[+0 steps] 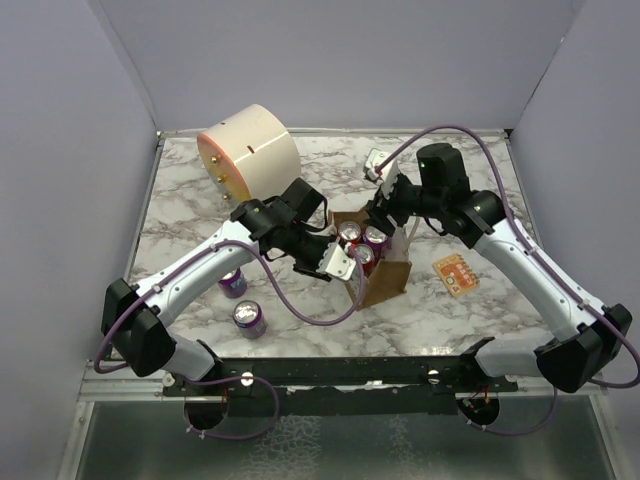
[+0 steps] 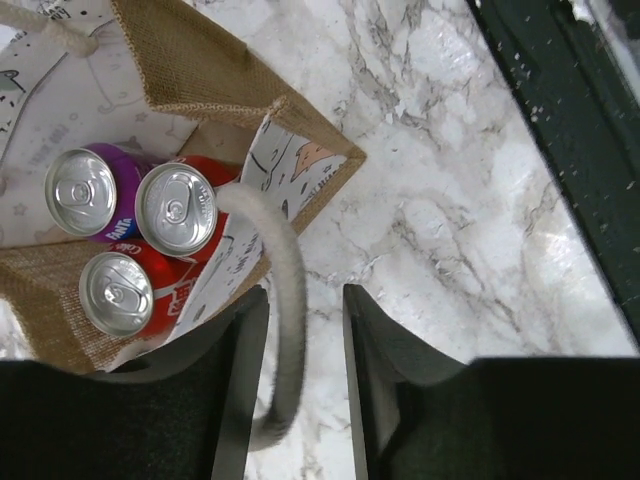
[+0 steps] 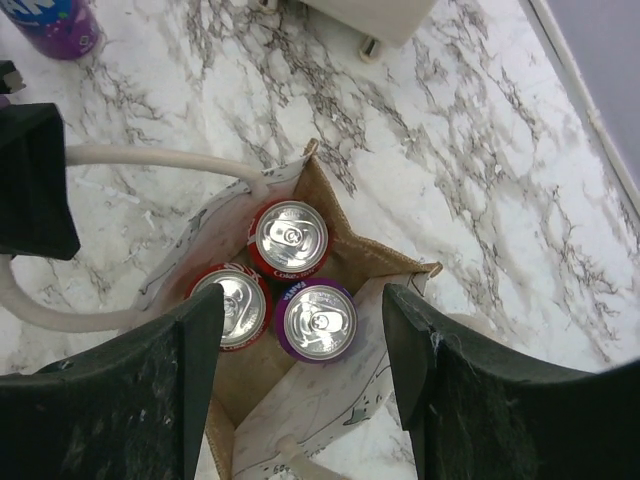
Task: Place the beverage into the canvas bag
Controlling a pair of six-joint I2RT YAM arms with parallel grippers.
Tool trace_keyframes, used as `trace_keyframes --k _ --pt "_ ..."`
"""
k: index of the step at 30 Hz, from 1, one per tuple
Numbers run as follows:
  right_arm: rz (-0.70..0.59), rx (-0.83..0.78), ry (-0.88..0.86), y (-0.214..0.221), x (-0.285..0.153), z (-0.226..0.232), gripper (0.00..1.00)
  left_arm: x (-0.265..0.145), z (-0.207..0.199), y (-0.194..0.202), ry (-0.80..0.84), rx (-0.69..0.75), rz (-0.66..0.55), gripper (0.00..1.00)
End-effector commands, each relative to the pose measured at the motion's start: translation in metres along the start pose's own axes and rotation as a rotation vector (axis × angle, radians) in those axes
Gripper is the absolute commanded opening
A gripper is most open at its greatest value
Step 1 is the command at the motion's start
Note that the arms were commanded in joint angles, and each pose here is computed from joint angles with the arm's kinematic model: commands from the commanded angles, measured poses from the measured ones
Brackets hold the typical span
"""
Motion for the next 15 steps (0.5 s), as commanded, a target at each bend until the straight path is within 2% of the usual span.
trace_keyframes --k 1,3,8,12,15 --pt "-0.056 -0.031 -0.050 -0.002 -0.014 0.015 0.64 -0.019 0.005 -0.030 -0.055 0.040 -0.099 0.49" --pt "-0.056 -0.050 -0.068 0.000 -0.019 0.020 0.65 -0.025 0.006 -0.033 -0.074 0.037 -0.109 0.60" --pt "-0.048 -0.071 -0.117 0.002 -0.027 0.028 0.66 -0.055 0.015 -0.037 -0.175 0.007 -0.111 0.80" --pt "-0.064 -0.066 -0.127 -0.001 -0.032 0.026 0.68 -0.079 0.016 -0.028 -0.263 -0.040 -0.085 0.87" --pt "-0.083 -0.061 -0.108 -0.004 -0.039 0.021 0.71 -0.099 0.018 -0.014 -0.376 -0.180 -0.043 0.89"
Point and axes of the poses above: each gripper's point midway between its finger pads, its own x axis out along the fingers, its own z axis along the line the jaws close on, y = z × x, the point moved 3 cm from there along -x, back along the fingers, and after that the axes turned 10 degrees about x, right-handed, at the moved point
